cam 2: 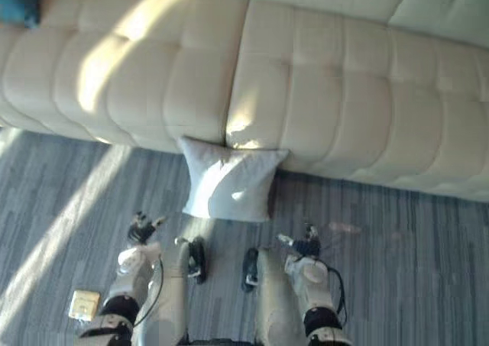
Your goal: Pick up cushions and gather them together orderly.
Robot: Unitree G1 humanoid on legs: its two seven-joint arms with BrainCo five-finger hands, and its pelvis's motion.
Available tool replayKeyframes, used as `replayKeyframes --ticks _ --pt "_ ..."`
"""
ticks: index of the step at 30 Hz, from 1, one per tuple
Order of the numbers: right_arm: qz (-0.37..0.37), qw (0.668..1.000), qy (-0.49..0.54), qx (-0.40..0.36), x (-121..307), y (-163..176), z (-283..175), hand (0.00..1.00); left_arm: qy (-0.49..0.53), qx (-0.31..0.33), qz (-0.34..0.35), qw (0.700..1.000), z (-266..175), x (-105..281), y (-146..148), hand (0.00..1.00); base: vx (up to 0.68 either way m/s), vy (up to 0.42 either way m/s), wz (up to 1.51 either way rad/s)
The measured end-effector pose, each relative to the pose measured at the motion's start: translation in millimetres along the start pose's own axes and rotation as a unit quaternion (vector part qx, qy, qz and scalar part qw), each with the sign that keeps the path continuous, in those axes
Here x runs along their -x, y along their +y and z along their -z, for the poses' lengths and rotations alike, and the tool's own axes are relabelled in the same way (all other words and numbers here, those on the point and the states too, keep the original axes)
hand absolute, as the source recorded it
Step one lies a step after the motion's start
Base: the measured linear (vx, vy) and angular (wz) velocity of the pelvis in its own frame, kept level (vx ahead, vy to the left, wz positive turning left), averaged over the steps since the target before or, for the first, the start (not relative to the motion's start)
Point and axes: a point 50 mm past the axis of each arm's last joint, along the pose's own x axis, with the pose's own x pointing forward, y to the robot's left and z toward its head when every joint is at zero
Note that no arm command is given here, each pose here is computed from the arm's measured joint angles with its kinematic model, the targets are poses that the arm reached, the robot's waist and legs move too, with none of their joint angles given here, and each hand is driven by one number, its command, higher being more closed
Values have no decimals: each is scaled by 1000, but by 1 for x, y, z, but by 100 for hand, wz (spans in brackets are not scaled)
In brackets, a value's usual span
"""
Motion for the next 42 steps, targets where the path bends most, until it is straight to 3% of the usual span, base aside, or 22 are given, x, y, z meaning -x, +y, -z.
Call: replayKeyframes --ticks 7,13,18,23,27,33,42 --pt "-33 981 -186 -47 -32 34 -144 0 -151 58 -21 987 -117 -39 -9 0 -127 -4 -11" --pt "-94 943 -311 -72 -16 74 -250 0 -258 20 61 964 -202 -37 -62 0 -51 -10 2" --pt "-119 921 -354 -109 1 95 -299 0 -297 -8 118 948 -232 -25 -104 0 -54 9 -1" --pt "-111 923 -326 -169 -1 99 -321 0 -328 -41 177 927 -254 -5 -153 0 -10 8 1" --pt "-71 939 -303 -144 -9 90 -328 0 -341 -67 187 919 -266 8 -182 0 -21 20 5" --pt "-2 954 -283 -100 -21 71 -324 0 -371 -112 160 908 -280 11 -189 0 -32 27 -4" --pt "-49 952 -299 -44 -20 85 -320 0 -385 -118 164 900 -287 20 -199 0 -34 38 -9"
